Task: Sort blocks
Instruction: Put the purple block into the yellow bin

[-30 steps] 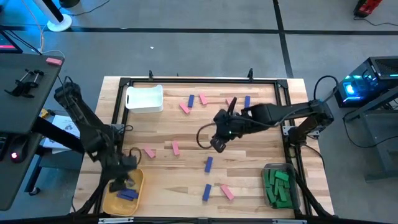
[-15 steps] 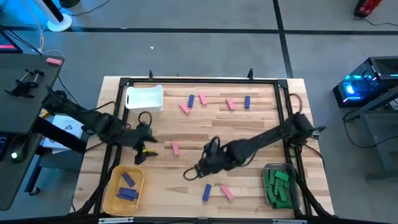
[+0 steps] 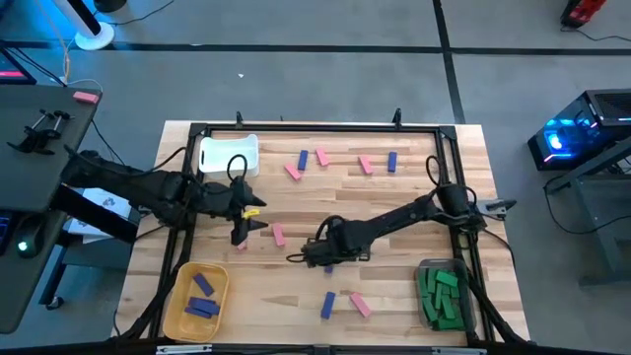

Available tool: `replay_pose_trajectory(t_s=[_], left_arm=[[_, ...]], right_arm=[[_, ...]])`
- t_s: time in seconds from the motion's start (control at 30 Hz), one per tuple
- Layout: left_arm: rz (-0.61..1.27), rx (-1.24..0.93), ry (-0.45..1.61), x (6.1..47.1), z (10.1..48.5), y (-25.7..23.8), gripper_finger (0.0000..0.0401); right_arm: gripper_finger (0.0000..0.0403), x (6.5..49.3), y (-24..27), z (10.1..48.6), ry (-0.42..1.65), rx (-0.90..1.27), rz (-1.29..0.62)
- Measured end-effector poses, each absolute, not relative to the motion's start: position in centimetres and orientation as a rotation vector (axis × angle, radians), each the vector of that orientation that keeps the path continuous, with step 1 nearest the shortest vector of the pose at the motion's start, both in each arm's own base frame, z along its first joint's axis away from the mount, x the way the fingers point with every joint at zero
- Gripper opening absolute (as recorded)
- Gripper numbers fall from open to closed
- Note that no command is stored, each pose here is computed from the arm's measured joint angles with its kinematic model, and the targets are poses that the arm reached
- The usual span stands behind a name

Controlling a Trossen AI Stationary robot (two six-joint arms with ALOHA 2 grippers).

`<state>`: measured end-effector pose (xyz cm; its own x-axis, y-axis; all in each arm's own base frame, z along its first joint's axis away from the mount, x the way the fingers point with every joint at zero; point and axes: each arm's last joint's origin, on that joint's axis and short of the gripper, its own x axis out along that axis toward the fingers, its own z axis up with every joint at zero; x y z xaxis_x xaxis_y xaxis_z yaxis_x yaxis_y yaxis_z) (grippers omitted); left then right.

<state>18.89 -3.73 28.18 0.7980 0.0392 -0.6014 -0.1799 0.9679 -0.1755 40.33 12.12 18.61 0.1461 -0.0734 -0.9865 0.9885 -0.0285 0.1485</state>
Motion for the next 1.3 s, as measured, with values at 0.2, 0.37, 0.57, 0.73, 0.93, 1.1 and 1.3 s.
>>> replay_pose_trajectory(t_s=[0.2,0.37,0.57,0.73,0.93,1.1,1.3], left_arm=[[0.119,-0.229,0.64,18.9,28.2,-3.7,0.0289],[0.116,-0.221,0.64,18.9,28.2,-3.7,0.0289],[0.117,-0.225,0.639,18.9,28.2,-3.7,0.0289],[0.116,-0.233,0.626,19.0,28.3,-3.8,0.0289],[0.092,-0.261,0.522,19.5,29.1,-4.0,0.0289],[0.056,-0.319,0.391,20.0,30.3,-4.4,0.0289],[-0.011,-0.425,0.33,20.1,31.0,-5.4,0.0289]], right_arm=[[0.0177,40.4,12.4,17.6,1.067,1.283,-1.192],[0.0172,41.0,12.6,15.2,1.112,1.264,-1.214],[0.0172,41.7,12.6,14.0,1.143,1.277,-1.176],[0.0133,41.4,12.5,14.4,1.199,1.175,-1.105],[0.0016,41.3,12.0,17.1,1.176,1.002,-0.899],[0.0015,43.3,10.8,19.9,0.998,0.9,-0.617],[0.0007,45.3,10.3,22.2,0.838,0.798,-0.318]])
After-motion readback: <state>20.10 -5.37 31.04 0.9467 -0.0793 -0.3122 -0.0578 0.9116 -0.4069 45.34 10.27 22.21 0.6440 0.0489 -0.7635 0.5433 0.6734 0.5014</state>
